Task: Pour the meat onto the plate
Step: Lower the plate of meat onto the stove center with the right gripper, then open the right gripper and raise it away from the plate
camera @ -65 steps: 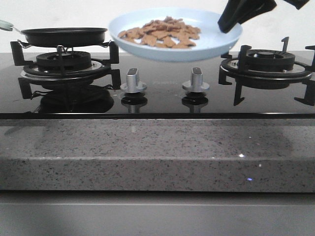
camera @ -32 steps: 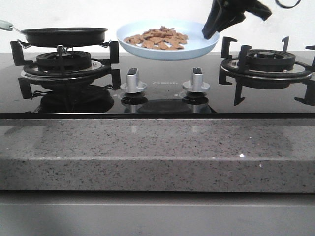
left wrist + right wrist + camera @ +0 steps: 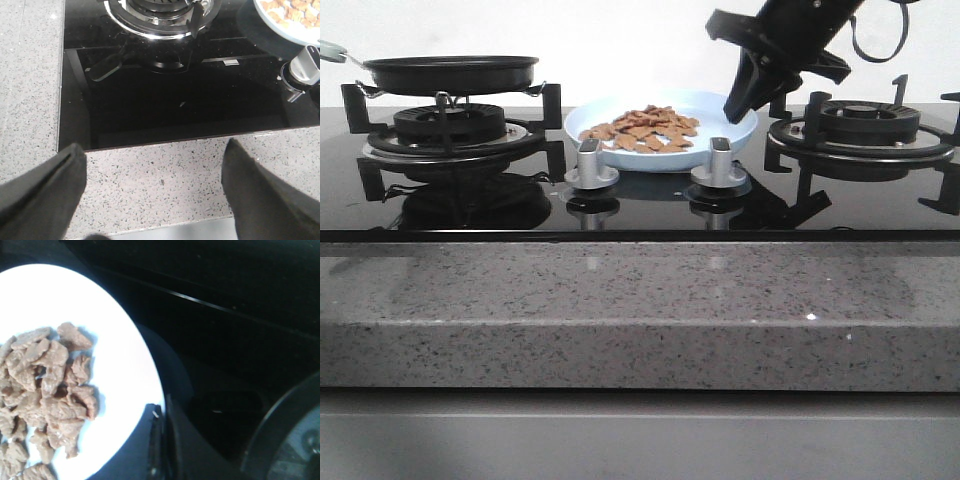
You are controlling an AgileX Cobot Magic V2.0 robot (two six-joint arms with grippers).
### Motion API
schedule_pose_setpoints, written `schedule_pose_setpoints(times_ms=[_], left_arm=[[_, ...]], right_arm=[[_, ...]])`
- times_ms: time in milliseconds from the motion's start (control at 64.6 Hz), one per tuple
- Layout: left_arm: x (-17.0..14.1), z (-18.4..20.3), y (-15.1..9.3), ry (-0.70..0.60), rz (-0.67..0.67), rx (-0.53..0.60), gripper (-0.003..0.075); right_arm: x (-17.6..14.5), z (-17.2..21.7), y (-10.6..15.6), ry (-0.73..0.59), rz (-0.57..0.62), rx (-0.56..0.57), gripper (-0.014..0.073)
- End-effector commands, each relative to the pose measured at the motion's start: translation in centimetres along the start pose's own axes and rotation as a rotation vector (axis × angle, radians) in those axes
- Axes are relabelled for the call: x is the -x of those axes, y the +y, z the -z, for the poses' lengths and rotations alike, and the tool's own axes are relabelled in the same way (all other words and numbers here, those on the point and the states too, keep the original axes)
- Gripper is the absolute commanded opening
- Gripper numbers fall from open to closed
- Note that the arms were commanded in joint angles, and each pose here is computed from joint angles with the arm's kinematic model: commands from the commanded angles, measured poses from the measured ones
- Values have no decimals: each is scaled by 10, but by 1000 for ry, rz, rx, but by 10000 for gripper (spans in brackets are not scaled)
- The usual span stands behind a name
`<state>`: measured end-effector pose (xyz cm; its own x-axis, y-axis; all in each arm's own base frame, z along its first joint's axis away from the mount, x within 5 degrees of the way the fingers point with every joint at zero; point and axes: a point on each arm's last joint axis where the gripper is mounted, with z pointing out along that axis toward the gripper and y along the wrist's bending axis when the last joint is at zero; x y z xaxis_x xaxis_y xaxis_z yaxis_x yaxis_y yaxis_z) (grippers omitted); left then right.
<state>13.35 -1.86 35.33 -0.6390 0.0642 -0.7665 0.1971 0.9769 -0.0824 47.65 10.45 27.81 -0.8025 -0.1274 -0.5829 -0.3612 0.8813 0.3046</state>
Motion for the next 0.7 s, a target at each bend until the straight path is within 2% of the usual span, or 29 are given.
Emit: schedule_pose_setpoints(times_ms=[0,124,217,356,495,604,681], left_arm=[[11,6,-2,-88,18,-9,545],[11,6,-2,-88,18,-9,545],[11,6,-2,-88,18,-9,545],[11,6,-2,-88,18,-9,545],[10,5,-2,-84,19,-10,545],[10,5,-2,-84,19,-10,545],[10,5,-2,-84,19,-10,545]], right_arm=[[20,41,13,-130,38,-7,95],[21,42,13,-134,41,-11,287],[22,47,15,-143,45,-10,383],[25,68,24,-166,63,-5,391],[25,102,46,-197,102,7,391],[11,126,63,-192,138,-5,391],[-6,143,71,-186,186,-67,391]])
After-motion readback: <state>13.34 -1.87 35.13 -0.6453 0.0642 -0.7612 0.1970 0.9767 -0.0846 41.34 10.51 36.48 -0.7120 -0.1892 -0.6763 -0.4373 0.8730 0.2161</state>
